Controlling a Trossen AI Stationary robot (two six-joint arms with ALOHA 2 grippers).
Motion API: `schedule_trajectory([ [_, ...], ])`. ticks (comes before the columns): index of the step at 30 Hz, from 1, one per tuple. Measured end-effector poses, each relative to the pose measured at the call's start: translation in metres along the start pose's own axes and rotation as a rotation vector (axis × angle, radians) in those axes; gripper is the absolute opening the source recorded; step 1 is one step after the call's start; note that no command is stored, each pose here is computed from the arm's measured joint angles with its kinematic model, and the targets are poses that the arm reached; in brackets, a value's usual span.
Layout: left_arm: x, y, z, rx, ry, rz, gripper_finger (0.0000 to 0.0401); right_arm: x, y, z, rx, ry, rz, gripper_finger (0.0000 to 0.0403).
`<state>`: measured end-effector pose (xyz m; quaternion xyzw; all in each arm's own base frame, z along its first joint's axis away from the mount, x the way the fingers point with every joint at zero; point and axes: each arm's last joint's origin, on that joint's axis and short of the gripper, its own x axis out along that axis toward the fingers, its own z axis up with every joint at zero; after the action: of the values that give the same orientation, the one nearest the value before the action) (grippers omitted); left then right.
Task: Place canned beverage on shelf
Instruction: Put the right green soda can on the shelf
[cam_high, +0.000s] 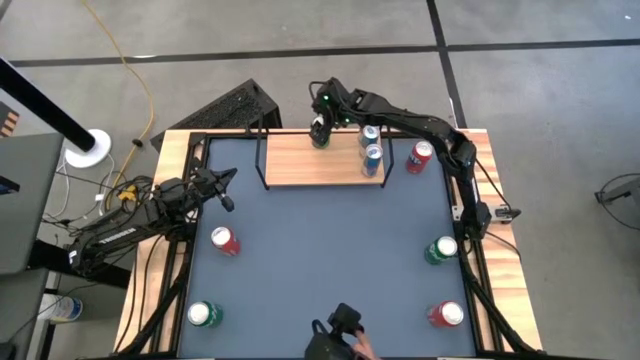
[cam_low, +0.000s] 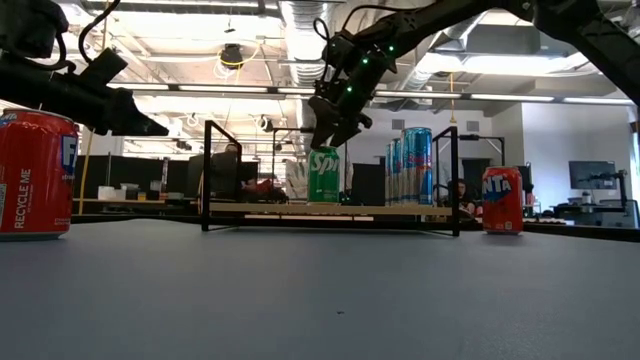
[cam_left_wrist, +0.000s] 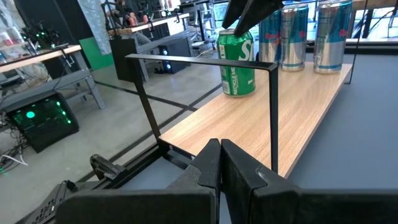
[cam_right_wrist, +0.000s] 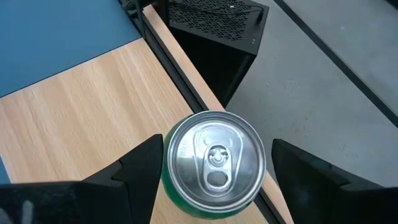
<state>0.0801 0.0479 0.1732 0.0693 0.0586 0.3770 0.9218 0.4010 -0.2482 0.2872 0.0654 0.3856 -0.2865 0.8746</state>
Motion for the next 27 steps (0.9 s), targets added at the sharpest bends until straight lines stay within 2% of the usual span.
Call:
schedule_trajectory([
  [10, 0.0, 0.0, 0.0, 0.0, 0.0, 0.0, 0.0, 0.024, 0.004, -0.007, 0.017, 0.028, -0.034, 0.028],
  [18, 0.0, 0.0, 0.0, 0.0, 0.0, -0.001, 0.0, 0.022, 0.006, -0.012, 0.13, 0.082, -0.063, 0.0243],
  [27, 0.0, 0.0, 0.0, 0.0, 0.0, 0.0, 0.0, 0.021, 0.018, -0.016, 0.216, 0.104, -0.126, 0.024],
])
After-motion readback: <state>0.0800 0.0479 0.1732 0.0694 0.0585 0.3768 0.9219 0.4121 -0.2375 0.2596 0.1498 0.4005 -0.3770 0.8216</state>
